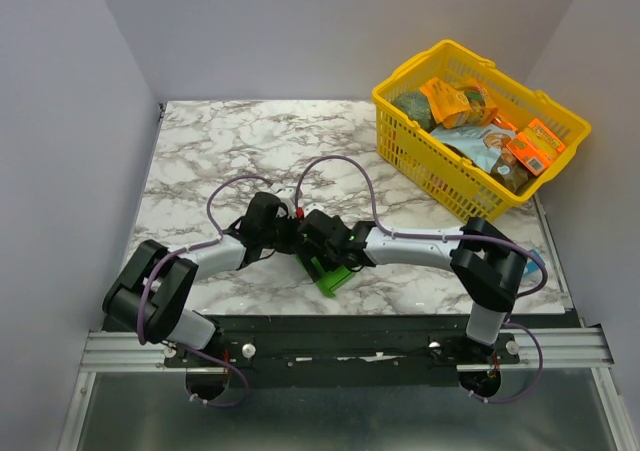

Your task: Fold the paper box

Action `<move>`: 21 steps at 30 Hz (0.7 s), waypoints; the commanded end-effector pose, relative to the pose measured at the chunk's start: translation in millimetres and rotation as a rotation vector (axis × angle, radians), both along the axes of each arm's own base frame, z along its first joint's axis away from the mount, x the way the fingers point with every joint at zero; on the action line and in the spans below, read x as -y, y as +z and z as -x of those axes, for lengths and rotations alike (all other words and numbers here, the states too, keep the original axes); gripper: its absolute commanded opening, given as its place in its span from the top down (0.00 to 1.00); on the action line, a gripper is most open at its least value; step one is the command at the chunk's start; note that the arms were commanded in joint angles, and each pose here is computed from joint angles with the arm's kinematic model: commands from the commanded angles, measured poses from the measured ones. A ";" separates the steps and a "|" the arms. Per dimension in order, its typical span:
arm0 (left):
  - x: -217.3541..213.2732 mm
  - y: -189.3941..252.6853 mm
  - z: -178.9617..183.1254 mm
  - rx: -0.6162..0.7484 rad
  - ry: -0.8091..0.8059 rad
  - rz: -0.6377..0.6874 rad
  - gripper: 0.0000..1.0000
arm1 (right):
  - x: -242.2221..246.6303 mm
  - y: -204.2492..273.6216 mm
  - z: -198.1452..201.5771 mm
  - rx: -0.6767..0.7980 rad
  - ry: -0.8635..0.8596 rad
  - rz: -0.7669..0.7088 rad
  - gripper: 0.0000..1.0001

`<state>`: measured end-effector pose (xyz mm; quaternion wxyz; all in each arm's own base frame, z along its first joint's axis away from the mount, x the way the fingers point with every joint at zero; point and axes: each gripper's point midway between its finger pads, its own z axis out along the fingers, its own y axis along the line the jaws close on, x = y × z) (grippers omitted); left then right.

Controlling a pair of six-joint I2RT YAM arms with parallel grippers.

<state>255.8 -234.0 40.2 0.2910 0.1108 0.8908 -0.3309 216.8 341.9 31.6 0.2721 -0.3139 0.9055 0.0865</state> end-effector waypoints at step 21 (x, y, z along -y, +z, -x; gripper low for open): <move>10.5 2.7 4.3 -0.063 0.006 0.018 0.80 | 4.0 -49.8 37.6 -0.151 0.104 0.137 0.01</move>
